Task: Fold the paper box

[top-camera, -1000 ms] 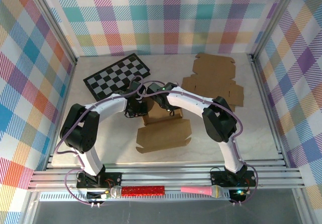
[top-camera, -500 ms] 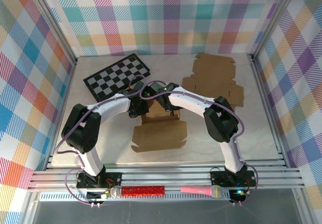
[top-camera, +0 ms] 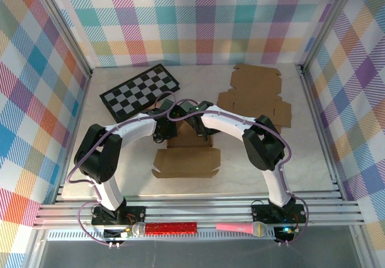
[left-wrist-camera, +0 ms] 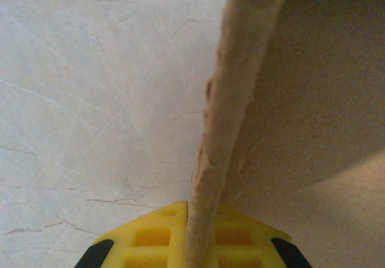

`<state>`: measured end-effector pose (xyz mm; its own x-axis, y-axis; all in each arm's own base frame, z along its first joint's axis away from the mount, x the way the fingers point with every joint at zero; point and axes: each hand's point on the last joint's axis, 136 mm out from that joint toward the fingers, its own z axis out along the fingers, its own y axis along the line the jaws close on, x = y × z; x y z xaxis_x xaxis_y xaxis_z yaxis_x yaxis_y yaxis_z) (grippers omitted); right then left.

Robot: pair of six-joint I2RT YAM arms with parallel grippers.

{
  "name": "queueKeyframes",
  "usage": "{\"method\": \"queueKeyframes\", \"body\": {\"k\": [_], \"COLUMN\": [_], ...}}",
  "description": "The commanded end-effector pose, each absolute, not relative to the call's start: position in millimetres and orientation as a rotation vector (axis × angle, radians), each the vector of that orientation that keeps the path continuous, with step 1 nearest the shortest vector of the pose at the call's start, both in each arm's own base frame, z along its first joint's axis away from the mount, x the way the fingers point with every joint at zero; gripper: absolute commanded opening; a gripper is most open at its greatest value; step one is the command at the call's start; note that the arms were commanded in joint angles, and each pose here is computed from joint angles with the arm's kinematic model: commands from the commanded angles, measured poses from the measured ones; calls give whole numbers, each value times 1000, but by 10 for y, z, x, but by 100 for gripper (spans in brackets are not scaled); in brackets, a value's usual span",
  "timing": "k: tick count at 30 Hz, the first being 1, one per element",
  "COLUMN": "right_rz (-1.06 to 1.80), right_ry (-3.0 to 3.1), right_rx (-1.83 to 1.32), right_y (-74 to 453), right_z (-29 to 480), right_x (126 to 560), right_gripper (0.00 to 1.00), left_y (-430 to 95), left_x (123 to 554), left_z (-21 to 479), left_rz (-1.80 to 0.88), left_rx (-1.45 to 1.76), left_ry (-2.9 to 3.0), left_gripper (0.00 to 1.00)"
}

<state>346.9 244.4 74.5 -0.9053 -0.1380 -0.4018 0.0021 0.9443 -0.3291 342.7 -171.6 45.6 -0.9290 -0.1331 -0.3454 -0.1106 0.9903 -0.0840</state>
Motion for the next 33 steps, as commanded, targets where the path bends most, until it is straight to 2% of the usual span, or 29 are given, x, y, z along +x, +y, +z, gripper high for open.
{"method": "queueKeyframes", "body": {"k": [1, 5, 7, 12, 13, 24, 30, 33], "right_rz": [-559, -565, -567, -566, -562, -560, -540, -445], "right_ry": [2680, 2689, 2697, 2732, 2736, 2843, 2966, 2975], "right_rx": [-148, -149, -139, -100, -98, 57, 543, 785], "right_y": [2286, 2286, 2268, 2212, 2215, 2105, 1834, 1891], "right_z": [747, 720, 705, 647, 639, 515, 446, 515], "right_x": [3414, 3412, 3412, 3401, 3398, 3302, 2963, 2830], "right_gripper": [0, 0, 0, 0, 0, 0, 0, 0], "left_y": [-1568, -1617, -1653, -1728, -1763, -1838, -1604, -1451], "left_x": [3407, 3407, 3423, 3454, 3453, 3407, 3217, 3031], "left_z": [411, 434, 544, 945, 1001, 1608, 1795, 1778], "left_rz": [104, 76, 51, -73, -112, -346, -393, -391], "left_rx": [-160, -164, -169, -203, -199, -245, -356, -410], "left_ry": [2761, 2757, 2738, 2682, 2682, 2632, 2640, 2656], "left_gripper": [0, 2, 21, 49, 51, 49, 43, 42]}}
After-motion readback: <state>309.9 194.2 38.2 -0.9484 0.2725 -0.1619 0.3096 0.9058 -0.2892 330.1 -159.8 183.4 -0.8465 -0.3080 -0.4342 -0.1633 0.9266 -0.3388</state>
